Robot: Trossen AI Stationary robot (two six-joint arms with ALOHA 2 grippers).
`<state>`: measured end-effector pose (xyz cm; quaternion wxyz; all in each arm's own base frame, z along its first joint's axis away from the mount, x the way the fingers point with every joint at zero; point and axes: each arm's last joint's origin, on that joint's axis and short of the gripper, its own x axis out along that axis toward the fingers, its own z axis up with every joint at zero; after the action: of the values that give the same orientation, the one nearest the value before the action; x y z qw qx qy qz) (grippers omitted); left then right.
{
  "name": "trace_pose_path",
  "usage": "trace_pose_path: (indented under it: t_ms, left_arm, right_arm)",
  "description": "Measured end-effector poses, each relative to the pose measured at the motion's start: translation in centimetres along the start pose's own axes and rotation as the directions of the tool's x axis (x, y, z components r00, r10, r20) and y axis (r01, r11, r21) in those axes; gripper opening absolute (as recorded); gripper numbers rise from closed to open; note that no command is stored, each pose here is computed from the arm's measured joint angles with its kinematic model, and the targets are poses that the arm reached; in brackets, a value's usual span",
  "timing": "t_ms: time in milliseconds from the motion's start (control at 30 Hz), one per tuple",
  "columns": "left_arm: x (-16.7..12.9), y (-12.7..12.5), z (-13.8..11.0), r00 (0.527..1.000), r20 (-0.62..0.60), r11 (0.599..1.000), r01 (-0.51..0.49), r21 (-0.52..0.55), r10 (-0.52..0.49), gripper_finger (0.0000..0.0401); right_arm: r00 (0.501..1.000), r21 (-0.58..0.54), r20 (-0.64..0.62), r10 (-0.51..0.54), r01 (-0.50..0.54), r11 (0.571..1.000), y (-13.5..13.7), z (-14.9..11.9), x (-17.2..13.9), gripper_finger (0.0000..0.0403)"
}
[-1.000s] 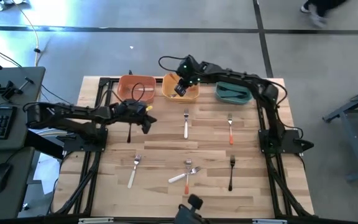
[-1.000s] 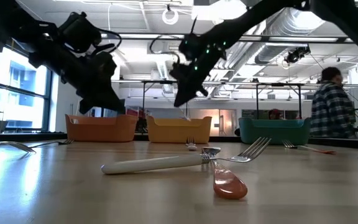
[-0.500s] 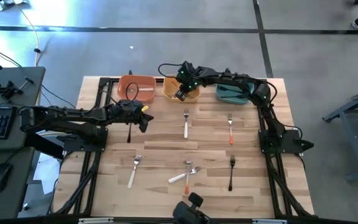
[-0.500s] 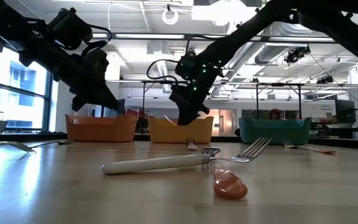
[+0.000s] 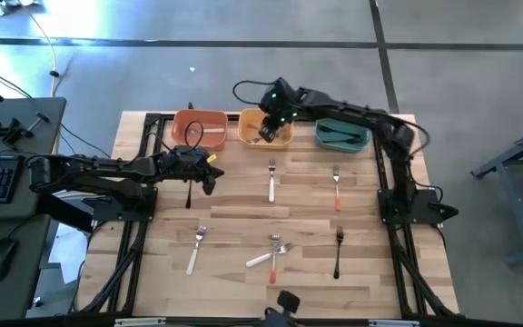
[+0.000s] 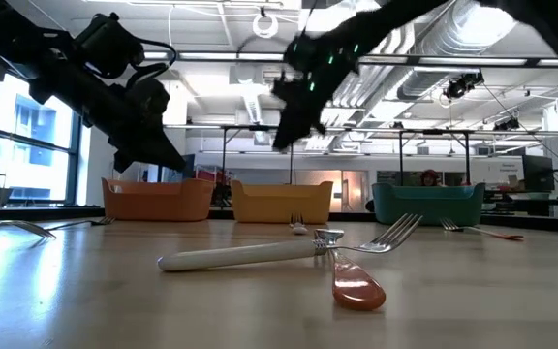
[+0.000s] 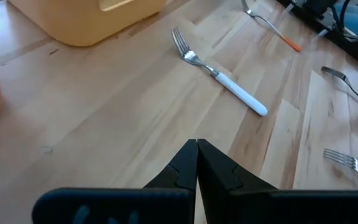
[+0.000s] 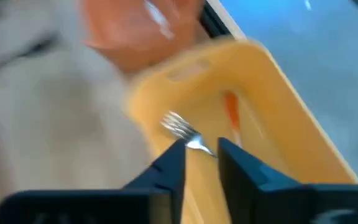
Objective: Sort silverware by color (type)
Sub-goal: Put the white fork into the orange bin
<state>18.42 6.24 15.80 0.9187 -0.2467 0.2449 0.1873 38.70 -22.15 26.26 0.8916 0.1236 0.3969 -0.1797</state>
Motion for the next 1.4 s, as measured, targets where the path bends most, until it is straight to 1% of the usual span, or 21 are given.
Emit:
trace_pose_path:
  t_ms: [67, 100, 133, 233, 333, 433, 500, 567, 633, 767, 867, 933, 1033, 1133, 1233, 1333, 1400]
  left_arm:
    - [0.0, 0.0, 0.0, 1.000, -0.004, 1.000, 0.010, 0.001, -0.010, 0.0000]
    - [0.0, 0.0, 0.0, 1.000, -0.004, 1.000, 0.011, 0.001, -0.011, 0.0000]
    - [0.0, 0.0, 0.0, 1.000, -0.005, 1.000, 0.012, 0.001, -0.012, 0.0000]
    - [0.0, -0.2, 0.0, 1.000, -0.003, 1.000, 0.024, 0.008, -0.024, 0.0000]
    - [0.0, -0.7, 0.2, 0.997, 0.019, 0.996, 0.074, 0.040, -0.075, 0.0000]
    - [0.0, -1.5, 0.2, 0.991, 0.036, 0.990, 0.124, 0.066, -0.126, 0.0000]
    - [-0.1, -2.3, 0.1, 0.986, 0.037, 0.984, 0.159, 0.079, -0.162, 0.0000]
    - [0.0, -3.2, -0.2, 0.982, 0.014, 0.978, 0.184, 0.102, -0.187, 0.0000]
    - [0.1, -4.5, -0.4, 0.980, -0.027, 0.970, 0.201, 0.134, -0.199, 0.0001]
    - [0.8, -8.0, -0.3, 0.977, -0.097, 0.965, 0.206, 0.164, -0.193, 0.0001]
    - [1.5, -10.9, -0.7, 0.966, -0.209, 0.960, 0.197, 0.201, -0.155, 0.0001]
    - [1.9, -12.8, -1.0, 0.947, -0.301, 0.965, 0.176, 0.194, -0.112, 0.0004]
    - [2.6, -15.5, -1.3, 0.918, -0.388, 0.968, 0.166, 0.185, -0.083, 0.0019]
    - [3.1, -17.9, -1.5, 0.901, -0.424, 0.957, 0.196, 0.212, -0.090, 0.0039]
    - [3.3, -19.9, -1.6, 0.893, -0.432, 0.945, 0.240, 0.220, -0.126, 0.0065]
    - [3.7, -20.6, -2.0, 0.883, -0.451, 0.945, 0.250, 0.213, -0.132, 0.0092]
    - [4.1, -20.7, -2.2, 0.879, -0.457, 0.962, 0.227, 0.150, -0.136, 0.0110]
  right_arm:
    - [0.998, -0.052, 0.053, 0.018, -0.015, 0.999, 0.6, 0.7, -2.9, 0.0023]
    - [0.997, -0.081, 0.078, 0.019, -0.013, 0.997, 0.9, 0.8, -4.1, 0.0012]
    - [0.995, -0.101, 0.102, 0.024, -0.013, 0.995, 1.1, 0.6, -5.2, 0.0008]
    - [0.980, -0.111, 0.195, 0.048, -0.027, 0.993, 1.4, -0.7, -7.4, 0.0020]
    - [0.947, -0.069, 0.302, 0.107, -0.090, 0.994, 2.0, -3.6, -8.3, 0.0015]
    - [0.912, -0.007, 0.389, 0.129, -0.137, 0.991, 2.8, -7.5, -8.7, 0.0002]
    - [0.892, 0.033, 0.436, 0.123, -0.153, 0.988, 3.6, -10.2, -9.1, 0.0004]
    - [0.878, 0.052, 0.466, 0.112, -0.153, 0.987, 4.2, -12.4, -9.7, 0.0004]
    - [0.877, 0.064, 0.470, 0.102, -0.149, 0.987, 4.8, -14.4, -10.3, 0.0002]
    - [0.874, 0.041, 0.473, 0.109, -0.145, 0.989, 5.2, -17.2, -11.9, 0.0002]
    - [0.874, 0.019, 0.472, 0.112, -0.137, 0.990, 5.2, -18.3, -13.4, 0.0001]
    - [0.870, 0.018, 0.481, 0.113, -0.138, 0.990, 5.2, -18.5, -14.4, 0.0000]
    - [0.853, 0.007, 0.508, 0.119, -0.142, 0.990, 5.2, -18.7, -15.7, 0.0000]
    - [0.830, 0.006, 0.545, 0.119, -0.145, 0.989, 5.2, -18.7, -16.7, 0.0000]
    - [0.819, 0.016, 0.562, 0.115, -0.150, 0.989, 5.2, -18.8, -17.3, 0.0000]
    - [0.810, 0.074, 0.575, 0.116, -0.192, 0.979, 5.2, -18.9, -17.8, 0.0000]
    - [0.811, 0.063, 0.573, 0.116, -0.185, 0.981, 5.2, -19.0, -17.9, 0.0000]
